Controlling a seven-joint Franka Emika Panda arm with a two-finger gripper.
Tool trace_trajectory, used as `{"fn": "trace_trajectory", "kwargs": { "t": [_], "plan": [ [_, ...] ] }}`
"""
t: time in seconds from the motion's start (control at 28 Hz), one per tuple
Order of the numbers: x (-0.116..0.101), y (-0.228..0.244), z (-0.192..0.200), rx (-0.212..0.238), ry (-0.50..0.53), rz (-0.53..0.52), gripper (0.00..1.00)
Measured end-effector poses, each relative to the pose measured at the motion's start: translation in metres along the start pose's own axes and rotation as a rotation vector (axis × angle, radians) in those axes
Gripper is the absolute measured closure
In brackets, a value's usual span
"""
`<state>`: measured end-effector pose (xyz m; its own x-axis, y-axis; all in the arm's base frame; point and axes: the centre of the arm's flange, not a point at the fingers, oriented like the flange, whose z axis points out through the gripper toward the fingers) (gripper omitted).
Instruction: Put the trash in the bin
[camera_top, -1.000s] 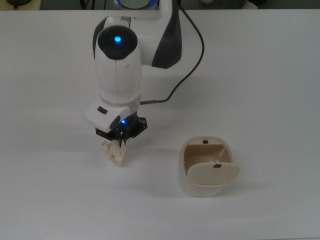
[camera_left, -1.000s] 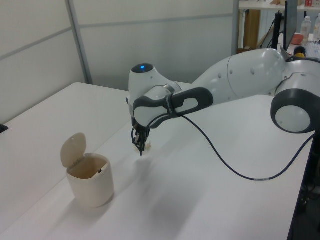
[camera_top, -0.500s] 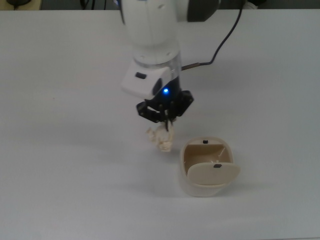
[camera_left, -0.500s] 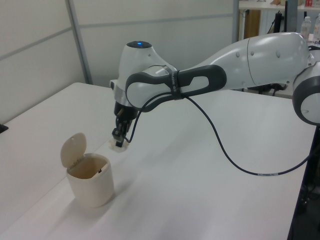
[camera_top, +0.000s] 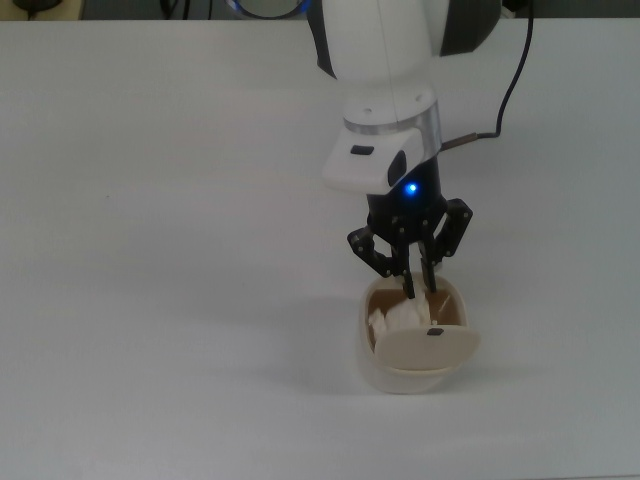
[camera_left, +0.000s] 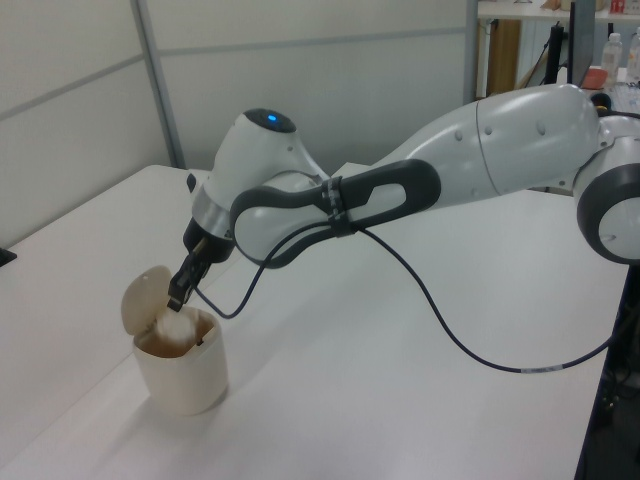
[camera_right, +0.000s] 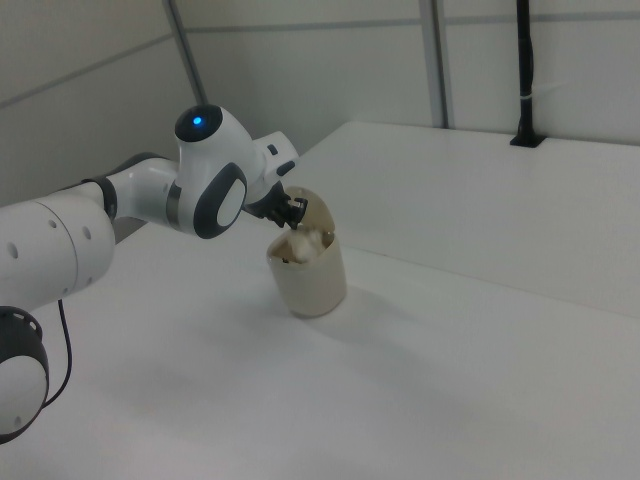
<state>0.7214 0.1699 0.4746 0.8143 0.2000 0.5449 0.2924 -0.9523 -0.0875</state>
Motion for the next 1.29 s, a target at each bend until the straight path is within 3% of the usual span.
{"fn": "trace_trajectory", "kwargs": {
  "t": [0.25, 0.29, 0.39, 0.46, 0.68, 0.96, 1.07, 1.29],
  "plan": [
    [-0.005, 0.004, 0.011, -0.004, -0.014, 0.019, 0.49],
    [-0.006, 0.009, 0.01, -0.007, -0.027, 0.026, 0.42],
    [-0.009, 0.027, 0.003, -0.013, -0.085, 0.048, 0.33],
    [-0.012, 0.046, -0.012, -0.017, -0.146, 0.073, 0.22],
    [-0.019, 0.094, -0.084, -0.019, -0.28, 0.143, 0.0],
    [-0.045, 0.126, -0.186, -0.036, -0.45, 0.199, 0.0],
    [-0.059, 0.133, -0.213, -0.068, -0.53, 0.207, 0.0],
    [-0.074, 0.155, -0.24, -0.101, -0.567, 0.265, 0.0]
  ]
}}
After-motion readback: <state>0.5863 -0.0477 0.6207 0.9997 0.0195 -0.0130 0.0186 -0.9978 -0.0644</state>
